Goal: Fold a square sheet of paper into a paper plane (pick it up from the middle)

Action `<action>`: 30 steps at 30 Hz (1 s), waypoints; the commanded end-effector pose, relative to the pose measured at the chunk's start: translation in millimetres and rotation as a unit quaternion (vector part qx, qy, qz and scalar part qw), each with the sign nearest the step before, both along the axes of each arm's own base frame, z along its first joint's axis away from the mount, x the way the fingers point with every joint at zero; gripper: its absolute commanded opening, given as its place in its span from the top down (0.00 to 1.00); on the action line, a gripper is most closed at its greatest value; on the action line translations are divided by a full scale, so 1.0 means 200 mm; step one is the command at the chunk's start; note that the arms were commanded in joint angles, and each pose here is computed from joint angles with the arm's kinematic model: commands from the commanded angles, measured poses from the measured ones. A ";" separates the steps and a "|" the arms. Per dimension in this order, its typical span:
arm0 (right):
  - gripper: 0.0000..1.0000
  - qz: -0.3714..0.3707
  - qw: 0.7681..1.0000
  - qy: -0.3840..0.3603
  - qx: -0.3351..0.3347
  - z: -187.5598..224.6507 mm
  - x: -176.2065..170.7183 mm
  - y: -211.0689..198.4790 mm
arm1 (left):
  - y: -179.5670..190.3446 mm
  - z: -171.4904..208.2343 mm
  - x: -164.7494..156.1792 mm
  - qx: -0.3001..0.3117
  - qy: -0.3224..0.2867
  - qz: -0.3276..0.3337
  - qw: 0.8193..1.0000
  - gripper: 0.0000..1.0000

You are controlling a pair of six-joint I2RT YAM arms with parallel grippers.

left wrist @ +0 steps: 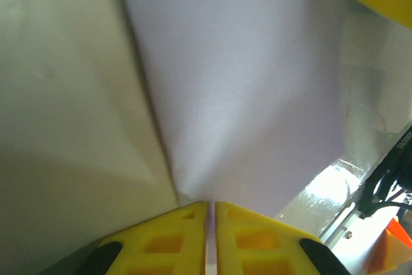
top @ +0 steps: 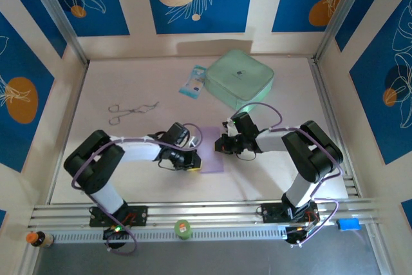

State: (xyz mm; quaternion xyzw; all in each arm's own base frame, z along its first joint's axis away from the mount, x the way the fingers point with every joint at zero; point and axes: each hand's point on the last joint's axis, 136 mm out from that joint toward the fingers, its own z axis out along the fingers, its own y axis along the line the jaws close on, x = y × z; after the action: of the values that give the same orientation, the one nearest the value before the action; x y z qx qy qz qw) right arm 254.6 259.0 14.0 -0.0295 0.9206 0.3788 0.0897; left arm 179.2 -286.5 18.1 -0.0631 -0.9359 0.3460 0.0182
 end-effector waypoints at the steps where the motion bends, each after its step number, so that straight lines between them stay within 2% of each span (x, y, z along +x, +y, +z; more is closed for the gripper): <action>1: 1.00 -0.013 0.994 0.071 -0.082 -0.23 -0.16 -0.15 | 0.04 0.03 -0.03 0.015 -0.018 -0.009 1.000 0.87; 6: 1.00 -0.014 0.994 0.071 -0.082 -0.23 -0.16 -0.15 | -0.06 0.19 0.05 -0.033 -0.048 0.006 0.998 0.88; 9: 1.00 -0.014 0.994 0.071 -0.082 -0.23 -0.16 -0.15 | -0.13 0.24 0.07 -0.071 -0.035 0.011 0.997 0.89; 12: 1.00 -0.014 0.994 0.072 -0.083 -0.23 -0.16 -0.15 | -0.18 0.20 0.05 -0.081 -0.009 0.006 0.997 0.92; 17: 1.00 -0.014 0.994 0.074 -0.084 -0.24 -0.16 -0.15 | -0.19 0.12 -0.01 -0.075 0.022 -0.005 0.997 0.98; 20: 1.00 -0.014 0.994 0.074 -0.084 -0.24 -0.16 -0.15 | -0.14 0.04 -0.05 -0.047 0.034 -0.009 0.998 1.00; 23: 1.00 -0.015 0.993 0.075 -0.086 -0.24 -0.17 -0.15 | -0.06 -0.03 -0.10 -0.015 0.043 -0.014 0.999 1.00; 30: 1.00 -0.015 0.993 0.074 -0.087 -0.24 -0.17 -0.15 | 0.04 -0.09 -0.19 0.002 0.041 -0.020 0.999 0.98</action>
State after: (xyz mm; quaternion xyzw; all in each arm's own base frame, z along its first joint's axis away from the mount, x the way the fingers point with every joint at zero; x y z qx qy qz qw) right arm 254.4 259.6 13.9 -0.0302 0.9206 0.3788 0.0898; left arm 160.4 -297.8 16.3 -0.0650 -0.9215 0.3806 0.0414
